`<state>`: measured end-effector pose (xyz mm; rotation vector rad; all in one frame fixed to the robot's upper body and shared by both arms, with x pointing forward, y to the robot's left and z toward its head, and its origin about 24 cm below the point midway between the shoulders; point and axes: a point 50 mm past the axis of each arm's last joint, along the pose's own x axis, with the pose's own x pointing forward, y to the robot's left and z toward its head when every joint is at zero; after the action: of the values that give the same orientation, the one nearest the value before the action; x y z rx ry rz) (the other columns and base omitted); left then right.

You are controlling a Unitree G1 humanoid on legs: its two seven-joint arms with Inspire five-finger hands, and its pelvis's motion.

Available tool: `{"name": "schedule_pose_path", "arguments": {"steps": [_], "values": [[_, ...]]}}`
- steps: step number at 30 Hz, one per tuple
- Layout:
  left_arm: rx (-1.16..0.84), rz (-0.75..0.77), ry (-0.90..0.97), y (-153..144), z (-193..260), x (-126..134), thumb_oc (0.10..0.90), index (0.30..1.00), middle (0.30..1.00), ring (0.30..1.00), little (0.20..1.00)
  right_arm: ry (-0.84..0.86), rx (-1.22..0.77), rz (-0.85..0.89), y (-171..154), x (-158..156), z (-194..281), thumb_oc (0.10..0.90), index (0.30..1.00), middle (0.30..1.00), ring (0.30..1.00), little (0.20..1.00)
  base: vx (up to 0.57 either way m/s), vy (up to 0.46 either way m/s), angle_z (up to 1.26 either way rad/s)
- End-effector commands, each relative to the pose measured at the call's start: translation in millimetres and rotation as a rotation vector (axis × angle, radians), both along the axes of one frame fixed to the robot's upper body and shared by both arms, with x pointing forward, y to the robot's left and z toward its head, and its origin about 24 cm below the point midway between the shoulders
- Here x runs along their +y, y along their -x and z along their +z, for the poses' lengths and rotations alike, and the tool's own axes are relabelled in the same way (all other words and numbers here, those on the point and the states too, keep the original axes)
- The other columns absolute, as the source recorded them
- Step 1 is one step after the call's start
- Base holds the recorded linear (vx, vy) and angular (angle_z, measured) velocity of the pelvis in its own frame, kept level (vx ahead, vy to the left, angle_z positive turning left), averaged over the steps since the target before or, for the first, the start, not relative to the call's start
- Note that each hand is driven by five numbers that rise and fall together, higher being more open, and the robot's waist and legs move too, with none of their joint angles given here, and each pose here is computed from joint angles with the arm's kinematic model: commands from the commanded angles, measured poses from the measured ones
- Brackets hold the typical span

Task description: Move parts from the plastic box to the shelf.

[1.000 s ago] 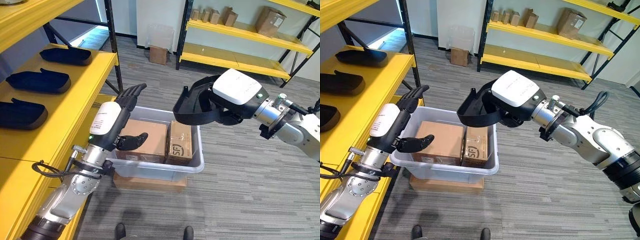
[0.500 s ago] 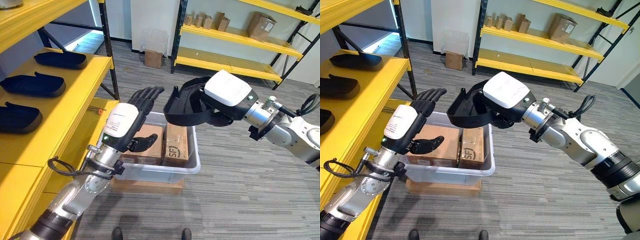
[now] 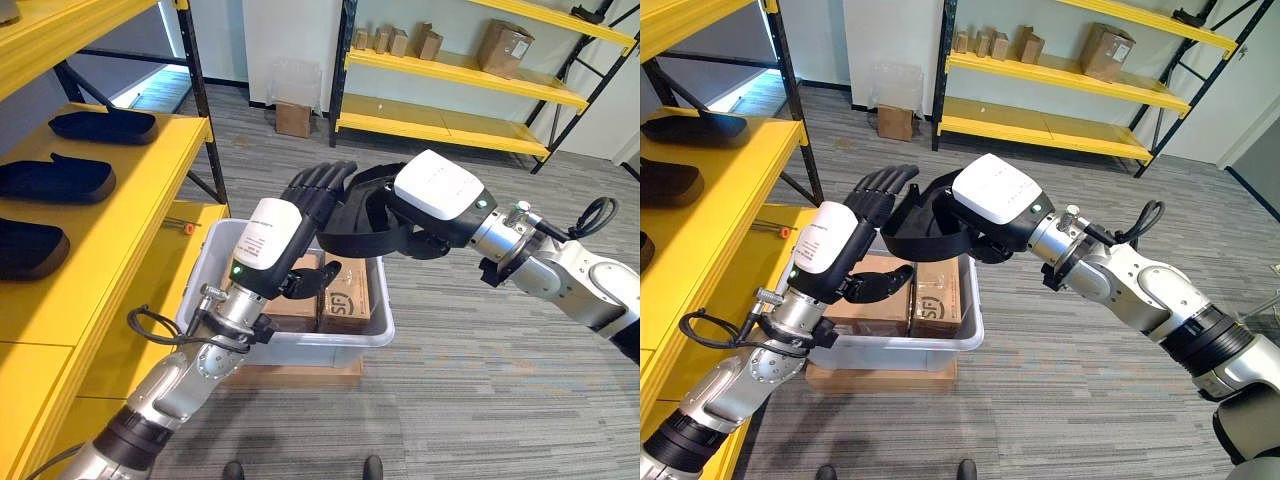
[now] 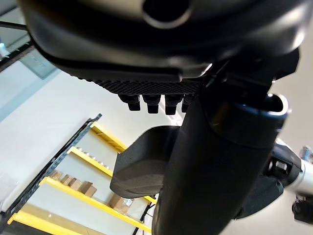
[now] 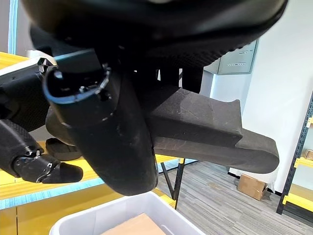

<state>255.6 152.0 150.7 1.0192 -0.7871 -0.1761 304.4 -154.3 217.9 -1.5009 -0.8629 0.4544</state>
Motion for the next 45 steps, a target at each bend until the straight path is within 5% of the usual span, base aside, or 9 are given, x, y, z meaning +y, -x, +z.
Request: {"name": "schedule_pose_path", "arguments": {"steps": [1, 35, 36, 38, 45], "values": [[-0.198, -0.063, 0.065, -7, 37, -14, 0.9, 1.0, 1.0, 1.0, 1.0, -0.171, -0.323, 0.042, -4, 15, 86, 0.4, 0.3, 0.3, 0.3, 0.3, 0.0, 0.0, 0.0], [-0.122, -0.075, 0.045, -23, 20, -37, 0.9, 1.0, 1.0, 1.0, 1.0, -0.25, -0.352, 0.071, -10, 34, 96, 0.4, 0.3, 0.3, 0.3, 0.3, 0.0, 0.0, -0.02], [-0.119, -0.071, 0.044, -24, 20, -36, 0.802, 0.863, 0.863, 0.863, 0.863, -0.25, -0.355, 0.072, -10, 34, 96, 0.4, 0.3, 0.3, 0.3, 0.3, 0.0, 0.0, 0.0], [-0.104, -0.059, 0.025, -27, 15, -36, 0.4, 0.3, 0.3, 0.3, 0.3, -0.255, -0.358, 0.071, -11, 35, 98, 0.4, 0.3, 0.3, 0.3, 0.3, 0.0, 0.0, 0.0], [-0.09, -0.053, -0.018, -33, 12, -39, 0.4, 0.3, 0.3, 0.3, 0.3, -0.258, -0.371, 0.08, -11, 39, 102, 0.4, 0.3, 0.3, 0.3, 0.3, 0.0, 0.0, 0.0]]}}
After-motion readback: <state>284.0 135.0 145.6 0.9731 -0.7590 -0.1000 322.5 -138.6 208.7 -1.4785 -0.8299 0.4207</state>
